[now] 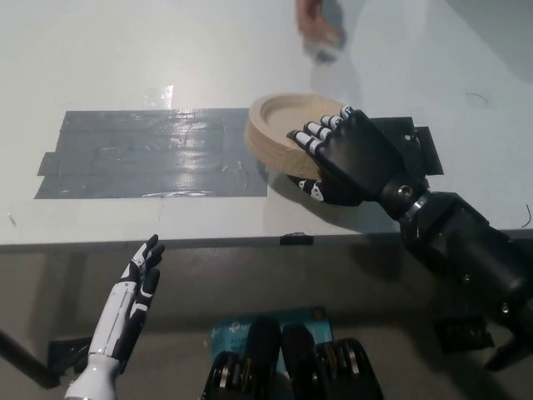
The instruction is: A stack of plates is kept in the middle of the desk close to the robot and the robot grabs the stack with its right hand, picks it up and hands it to a person.
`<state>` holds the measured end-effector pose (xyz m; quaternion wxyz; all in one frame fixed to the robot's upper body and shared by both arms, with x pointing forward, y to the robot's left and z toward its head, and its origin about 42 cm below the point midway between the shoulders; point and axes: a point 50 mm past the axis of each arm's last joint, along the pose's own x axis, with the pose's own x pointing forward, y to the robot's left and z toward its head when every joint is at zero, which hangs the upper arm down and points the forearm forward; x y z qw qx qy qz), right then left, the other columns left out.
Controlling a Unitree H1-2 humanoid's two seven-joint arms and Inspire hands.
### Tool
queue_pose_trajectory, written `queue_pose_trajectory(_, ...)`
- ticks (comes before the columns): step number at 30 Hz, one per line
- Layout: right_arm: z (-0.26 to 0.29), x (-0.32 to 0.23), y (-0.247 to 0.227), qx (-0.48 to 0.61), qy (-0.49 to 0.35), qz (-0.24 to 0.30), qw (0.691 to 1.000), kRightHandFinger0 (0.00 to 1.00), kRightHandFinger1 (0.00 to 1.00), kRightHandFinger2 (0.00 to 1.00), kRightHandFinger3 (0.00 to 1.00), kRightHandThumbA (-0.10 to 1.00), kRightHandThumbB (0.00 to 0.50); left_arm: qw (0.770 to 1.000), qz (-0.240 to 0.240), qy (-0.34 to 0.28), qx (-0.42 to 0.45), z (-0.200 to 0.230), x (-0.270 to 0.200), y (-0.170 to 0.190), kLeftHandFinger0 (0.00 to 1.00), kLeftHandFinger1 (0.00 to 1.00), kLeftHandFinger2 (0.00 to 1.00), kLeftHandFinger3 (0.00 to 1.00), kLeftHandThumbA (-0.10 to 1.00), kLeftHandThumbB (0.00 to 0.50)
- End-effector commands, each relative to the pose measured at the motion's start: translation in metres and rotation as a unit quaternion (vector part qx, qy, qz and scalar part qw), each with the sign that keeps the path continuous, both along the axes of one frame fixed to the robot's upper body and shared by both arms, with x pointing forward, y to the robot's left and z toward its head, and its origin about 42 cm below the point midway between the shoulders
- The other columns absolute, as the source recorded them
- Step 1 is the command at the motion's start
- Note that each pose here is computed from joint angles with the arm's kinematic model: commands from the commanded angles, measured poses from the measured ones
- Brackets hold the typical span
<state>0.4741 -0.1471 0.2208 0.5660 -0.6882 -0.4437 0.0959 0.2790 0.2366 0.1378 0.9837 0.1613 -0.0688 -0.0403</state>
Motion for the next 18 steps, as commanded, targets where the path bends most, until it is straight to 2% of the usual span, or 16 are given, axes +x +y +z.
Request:
queue_pose_trajectory(1,0.04,0.014,0.011,0.022,-0.046,0.018,0.999,0.0,0.0,0.0,0.27,-0.1,0.335,1.0,-0.016,-0.019,0.004,0.011,0.002,-0.001,1.0,1.0,1.0,1.0,1.0,0.0)
queue_pose_trajectory(3,0.037,0.012,0.011,0.019,-0.046,0.017,0.999,0.0,0.0,0.0,0.28,-0.1,0.336,1.0,-0.016,-0.016,0.003,0.009,-0.002,-0.002,1.0,1.0,1.0,1.0,1.0,0.0)
queue_pose_trajectory(6,0.034,0.008,0.012,0.019,-0.042,0.017,0.999,0.0,0.0,0.0,0.22,-0.1,0.324,1.0,-0.017,-0.014,0.005,0.005,-0.006,-0.002,1.0,1.0,1.0,1.0,1.0,0.0)
queue_pose_trajectory(10,0.033,0.006,0.015,0.026,-0.054,0.021,0.998,0.0,0.0,0.0,0.25,-0.1,0.35,1.0,-0.015,-0.013,0.008,0.004,-0.009,-0.001,1.0,1.0,1.0,1.0,1.0,0.007)
queue_pose_trajectory(11,0.034,0.006,0.015,0.031,-0.067,0.023,0.997,0.0,0.0,0.0,0.2,-0.1,0.353,1.0,-0.014,-0.013,0.004,0.003,-0.009,-0.001,1.0,1.0,1.0,1.0,1.0,0.001)
queue_pose_trajectory(12,0.035,0.006,0.016,0.034,-0.078,0.023,0.996,0.0,0.0,0.0,0.15,-0.1,0.334,1.0,-0.013,-0.018,0.001,0.002,-0.01,-0.001,1.0,1.0,1.0,1.0,1.0,0.0)
queue_pose_trajectory(13,0.037,0.007,0.016,0.04,-0.087,0.023,0.995,0.0,0.0,0.01,0.14,-0.1,0.332,1.0,-0.012,-0.022,-0.001,0.002,-0.01,-0.001,1.0,1.0,1.0,1.0,1.0,0.0)
queue_pose_trajectory(15,0.039,0.008,0.016,0.046,-0.095,0.023,0.994,0.0,0.0,0.03,0.15,-0.1,0.337,1.0,-0.01,-0.023,-0.004,0.002,-0.011,-0.001,1.0,1.0,1.0,1.0,1.0,0.009)
queue_pose_trajectory(18,0.043,0.01,0.015,0.051,-0.108,0.013,0.993,0.0,0.0,0.04,0.24,-0.1,0.353,1.0,-0.011,-0.022,-0.004,0.0,-0.011,-0.002,1.0,1.0,1.0,1.0,1.0,0.013)
